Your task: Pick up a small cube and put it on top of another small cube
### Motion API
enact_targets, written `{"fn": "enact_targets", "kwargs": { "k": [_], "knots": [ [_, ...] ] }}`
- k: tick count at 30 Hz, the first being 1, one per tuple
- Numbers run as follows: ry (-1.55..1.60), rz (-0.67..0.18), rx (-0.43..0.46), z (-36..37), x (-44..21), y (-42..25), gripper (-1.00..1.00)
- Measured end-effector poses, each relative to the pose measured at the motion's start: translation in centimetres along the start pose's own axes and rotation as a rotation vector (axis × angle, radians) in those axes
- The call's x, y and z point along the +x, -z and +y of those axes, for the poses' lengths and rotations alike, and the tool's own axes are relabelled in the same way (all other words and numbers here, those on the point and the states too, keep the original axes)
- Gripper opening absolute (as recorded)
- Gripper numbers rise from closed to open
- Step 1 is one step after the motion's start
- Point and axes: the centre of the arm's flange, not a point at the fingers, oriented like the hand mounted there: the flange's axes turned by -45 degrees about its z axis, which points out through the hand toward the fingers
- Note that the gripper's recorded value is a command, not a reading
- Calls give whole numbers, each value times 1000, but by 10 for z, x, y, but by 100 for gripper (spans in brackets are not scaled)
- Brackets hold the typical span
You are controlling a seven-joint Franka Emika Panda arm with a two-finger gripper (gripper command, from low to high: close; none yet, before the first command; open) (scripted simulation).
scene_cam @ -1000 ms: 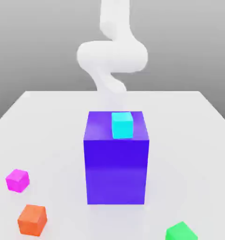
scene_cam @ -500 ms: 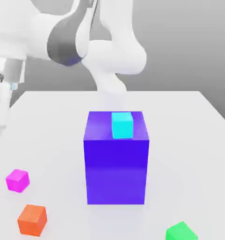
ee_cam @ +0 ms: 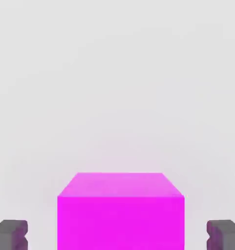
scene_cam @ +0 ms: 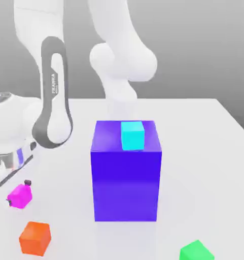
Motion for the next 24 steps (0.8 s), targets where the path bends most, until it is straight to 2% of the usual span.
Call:
{"fn": "enact_targets", "kwargs": {
  "k": [5, 10, 12, 14, 18, 24],
  "knots": [
    [-1, 1, 1, 0, 0, 1, -100],
    [0, 0, 2, -1, 0, 49, -100],
    [14, 4, 31, -13, 0, 72, -100],
    [74, 0, 37, -43, -34, 81, -100],
    [219, -10, 23, -93, -143, 88, -100],
    [397, -14, 10, -110, -303, 100, -100]
  ]
}}
